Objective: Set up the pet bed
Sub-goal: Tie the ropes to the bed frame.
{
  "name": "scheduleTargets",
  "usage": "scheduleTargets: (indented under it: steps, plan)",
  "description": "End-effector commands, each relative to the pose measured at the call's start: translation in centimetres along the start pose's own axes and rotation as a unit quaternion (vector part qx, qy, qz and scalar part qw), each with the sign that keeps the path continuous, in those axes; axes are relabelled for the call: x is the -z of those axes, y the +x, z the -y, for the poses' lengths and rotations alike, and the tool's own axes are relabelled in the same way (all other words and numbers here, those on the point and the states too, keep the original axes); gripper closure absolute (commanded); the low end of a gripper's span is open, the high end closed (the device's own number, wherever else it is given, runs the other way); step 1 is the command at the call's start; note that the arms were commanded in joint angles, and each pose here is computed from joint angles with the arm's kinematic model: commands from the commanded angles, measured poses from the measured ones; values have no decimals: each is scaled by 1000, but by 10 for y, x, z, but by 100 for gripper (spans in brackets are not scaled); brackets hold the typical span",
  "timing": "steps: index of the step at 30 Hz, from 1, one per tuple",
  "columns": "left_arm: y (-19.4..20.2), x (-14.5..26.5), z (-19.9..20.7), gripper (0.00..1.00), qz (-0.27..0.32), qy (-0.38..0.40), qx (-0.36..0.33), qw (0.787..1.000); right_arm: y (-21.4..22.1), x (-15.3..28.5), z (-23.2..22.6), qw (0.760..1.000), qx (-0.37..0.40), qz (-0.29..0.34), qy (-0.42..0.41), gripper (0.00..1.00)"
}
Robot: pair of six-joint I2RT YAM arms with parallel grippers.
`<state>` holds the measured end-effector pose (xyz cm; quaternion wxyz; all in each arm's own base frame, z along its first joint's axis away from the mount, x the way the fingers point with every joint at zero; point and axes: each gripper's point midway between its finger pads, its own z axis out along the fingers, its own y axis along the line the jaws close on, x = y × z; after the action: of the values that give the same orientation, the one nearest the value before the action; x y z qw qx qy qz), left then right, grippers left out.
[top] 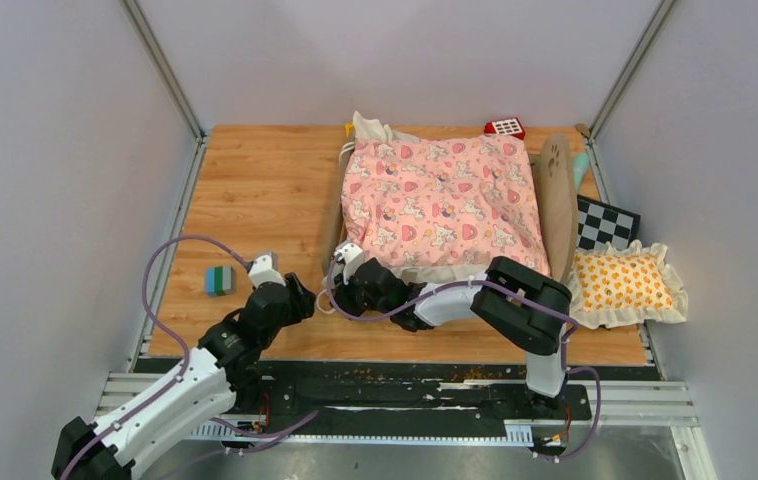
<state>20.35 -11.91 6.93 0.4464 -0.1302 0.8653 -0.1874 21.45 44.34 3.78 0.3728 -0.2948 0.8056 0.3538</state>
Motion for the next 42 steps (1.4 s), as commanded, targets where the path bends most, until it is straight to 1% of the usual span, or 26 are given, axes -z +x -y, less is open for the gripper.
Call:
scheduleTargets:
  steps: [1,6,10,12,19,24,30,35,42]
  plan:
    - [-33,-4,-11,45,52,-58,4,997,-29,-5,-7,999,-4,43,-3,100]
    - [-38,-20,-13,59,49,-69,-3,996,-29,-4,-6,999,-1,41,-2,100]
    - [-33,-34,-14,70,36,-69,-15,997,-30,-4,-7,999,0,41,-2,100]
    - [-27,-40,-10,73,23,-57,-24,998,-32,-3,-7,999,0,42,-2,100]
    - [-3,-54,-4,73,-17,-24,-38,999,-33,-1,-8,999,3,42,-2,100]
    - [9,-54,-8,73,-31,-17,-39,999,-35,0,-2,999,4,49,15,100]
    - [21,-52,-5,75,-47,4,-39,998,-36,-4,-3,999,2,45,15,100]
    - [25,-50,-1,77,-52,20,-35,998,-40,-5,-10,999,5,50,2,100]
    - [17,-46,-2,77,-36,18,-37,998,-41,-2,-11,999,7,49,2,100]
